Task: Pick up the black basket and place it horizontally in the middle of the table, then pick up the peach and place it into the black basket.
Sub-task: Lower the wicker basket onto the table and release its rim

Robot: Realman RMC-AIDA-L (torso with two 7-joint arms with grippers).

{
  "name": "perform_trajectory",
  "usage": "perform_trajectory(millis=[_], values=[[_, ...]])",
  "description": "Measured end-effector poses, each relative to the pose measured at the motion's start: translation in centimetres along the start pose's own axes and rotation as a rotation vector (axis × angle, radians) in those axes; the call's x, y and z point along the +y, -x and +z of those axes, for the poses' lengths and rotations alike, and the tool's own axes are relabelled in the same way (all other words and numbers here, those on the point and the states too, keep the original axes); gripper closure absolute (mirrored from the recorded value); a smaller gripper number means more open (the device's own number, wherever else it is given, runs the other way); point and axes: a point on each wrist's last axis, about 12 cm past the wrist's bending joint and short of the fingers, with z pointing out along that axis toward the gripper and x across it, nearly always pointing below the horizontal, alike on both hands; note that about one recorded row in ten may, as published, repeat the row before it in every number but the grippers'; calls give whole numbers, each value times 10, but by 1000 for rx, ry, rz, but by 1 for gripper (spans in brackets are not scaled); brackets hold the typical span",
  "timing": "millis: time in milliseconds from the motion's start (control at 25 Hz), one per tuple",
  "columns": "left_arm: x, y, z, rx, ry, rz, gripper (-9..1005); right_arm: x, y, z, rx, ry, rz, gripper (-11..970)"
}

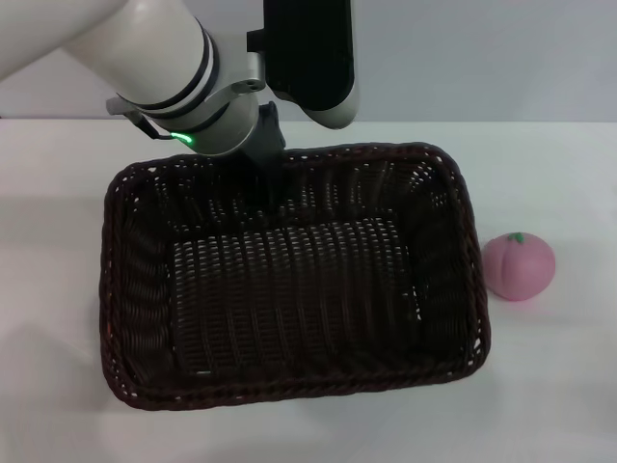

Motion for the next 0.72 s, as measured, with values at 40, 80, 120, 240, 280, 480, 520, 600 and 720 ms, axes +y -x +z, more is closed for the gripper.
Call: perform_trajectory(millis=[40,80,120,240,280,480,520,600,720], values=[[0,-1,1,7,4,-4,796,0,0,0,0,0,-1,233],[1,-2,1,17,10,-9,796,0,0,0,0,0,-1,233],[1,-5,4,40,19,-19,796,0,0,1,1,0,-2,232],[0,-7,6,58,24,-20,794,0,0,2,2,0,-2,232],[0,-7,7,64,25,-17,794,-1,-1,3,4,0,-2,232],[-2,-9,10,74,20,-14,679,-2,-2,6,10,0,-6,232],[-2,-10,11,73,15,-11,656,-2,-2,8,11,0,-7,232],[-2,-9,10,66,15,-9,610,-2,-2,8,13,-1,-7,233],[-3,-6,10,56,19,3,533,-3,-2,8,13,-5,-8,233]])
